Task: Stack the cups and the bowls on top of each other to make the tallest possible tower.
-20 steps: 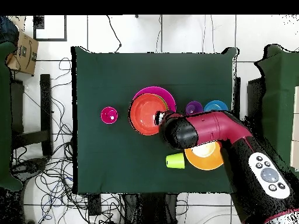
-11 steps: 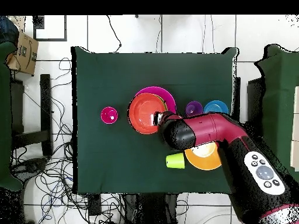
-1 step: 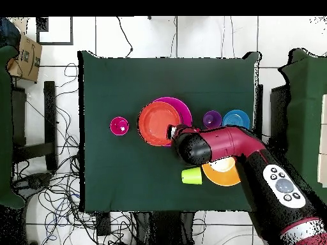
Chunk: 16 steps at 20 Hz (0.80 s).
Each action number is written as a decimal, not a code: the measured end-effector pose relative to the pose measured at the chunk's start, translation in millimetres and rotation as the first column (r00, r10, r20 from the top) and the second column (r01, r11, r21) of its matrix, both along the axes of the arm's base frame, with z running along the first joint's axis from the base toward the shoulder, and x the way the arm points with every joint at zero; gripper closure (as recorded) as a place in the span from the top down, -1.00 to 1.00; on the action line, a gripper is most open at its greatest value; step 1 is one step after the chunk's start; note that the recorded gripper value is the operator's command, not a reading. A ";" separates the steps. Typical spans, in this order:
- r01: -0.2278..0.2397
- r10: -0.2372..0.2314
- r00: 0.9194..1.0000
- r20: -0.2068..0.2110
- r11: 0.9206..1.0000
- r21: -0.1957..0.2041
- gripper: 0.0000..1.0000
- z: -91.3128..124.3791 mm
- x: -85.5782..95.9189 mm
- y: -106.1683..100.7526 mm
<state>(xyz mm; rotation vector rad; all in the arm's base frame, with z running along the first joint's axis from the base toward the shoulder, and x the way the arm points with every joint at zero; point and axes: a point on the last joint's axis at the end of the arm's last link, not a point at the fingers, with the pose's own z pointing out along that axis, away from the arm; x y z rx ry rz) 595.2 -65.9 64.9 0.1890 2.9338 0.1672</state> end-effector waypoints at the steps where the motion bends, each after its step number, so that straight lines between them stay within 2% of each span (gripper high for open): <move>1: 0.003 -0.003 1.000 -0.001 1.000 0.002 -1.00 -2.4 -1.2 -0.5; 16: 0.037 -0.037 0.999 -0.009 0.999 0.022 -1.00 -19.4 -10.1 -11.9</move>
